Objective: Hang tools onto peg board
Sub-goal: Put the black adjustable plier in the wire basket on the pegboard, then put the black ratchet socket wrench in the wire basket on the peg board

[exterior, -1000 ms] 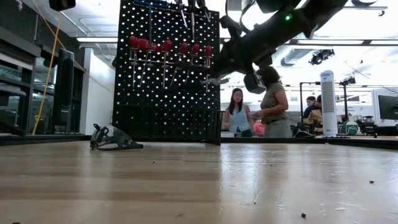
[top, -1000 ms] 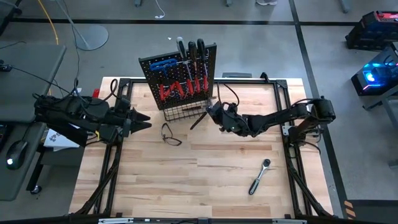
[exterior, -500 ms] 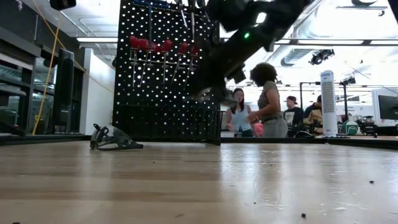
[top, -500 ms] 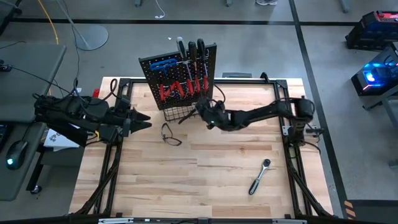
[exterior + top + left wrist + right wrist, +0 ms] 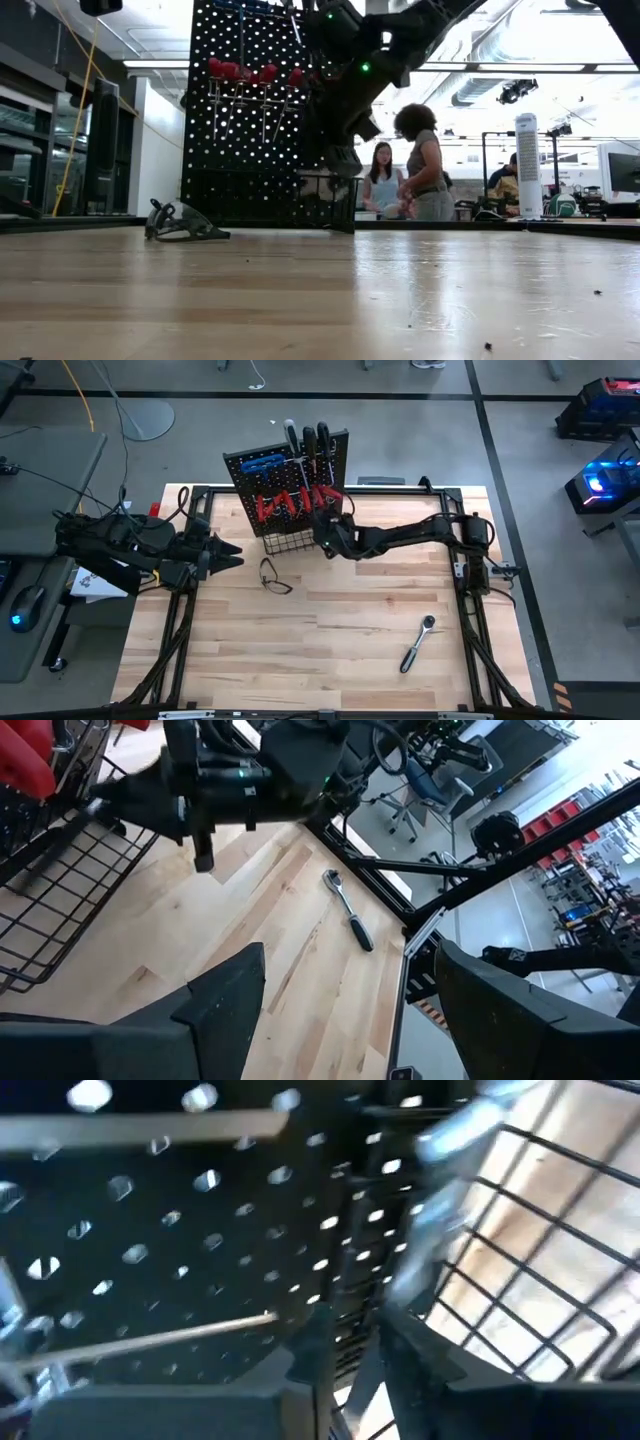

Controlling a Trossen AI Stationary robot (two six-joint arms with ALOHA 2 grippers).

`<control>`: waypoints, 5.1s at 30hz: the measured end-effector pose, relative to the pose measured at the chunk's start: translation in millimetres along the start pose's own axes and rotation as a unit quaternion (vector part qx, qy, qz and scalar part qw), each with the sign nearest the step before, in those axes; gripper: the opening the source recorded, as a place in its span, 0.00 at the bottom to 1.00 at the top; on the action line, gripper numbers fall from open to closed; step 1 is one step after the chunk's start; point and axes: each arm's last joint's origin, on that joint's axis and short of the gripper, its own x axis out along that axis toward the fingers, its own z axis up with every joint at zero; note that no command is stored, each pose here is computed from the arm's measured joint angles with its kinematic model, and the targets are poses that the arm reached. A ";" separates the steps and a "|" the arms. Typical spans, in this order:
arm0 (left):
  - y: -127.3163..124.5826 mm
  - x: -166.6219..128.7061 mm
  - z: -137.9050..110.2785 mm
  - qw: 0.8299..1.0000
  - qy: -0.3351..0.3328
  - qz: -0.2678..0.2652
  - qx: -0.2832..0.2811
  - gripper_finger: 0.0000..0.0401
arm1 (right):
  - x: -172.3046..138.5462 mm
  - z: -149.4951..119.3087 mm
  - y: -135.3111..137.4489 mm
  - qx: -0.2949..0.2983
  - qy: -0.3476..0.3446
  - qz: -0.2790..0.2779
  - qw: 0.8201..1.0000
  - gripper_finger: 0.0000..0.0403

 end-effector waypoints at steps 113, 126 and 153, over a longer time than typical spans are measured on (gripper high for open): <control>8.9 126.3 -43.7 0.948 0.305 0.081 0.032 0.67 | -248.1 78.2 -201.5 -0.275 0.243 -0.512 0.777 0.53; 3.2 124.3 -36.8 0.960 0.273 0.052 0.022 0.67 | -243.8 74.9 -199.6 -0.370 0.260 -0.502 0.737 0.06; -13.9 -1.3 42.3 0.980 -0.166 -0.104 0.019 0.67 | -92.5 13.8 -25.9 -0.095 0.106 0.121 0.982 0.05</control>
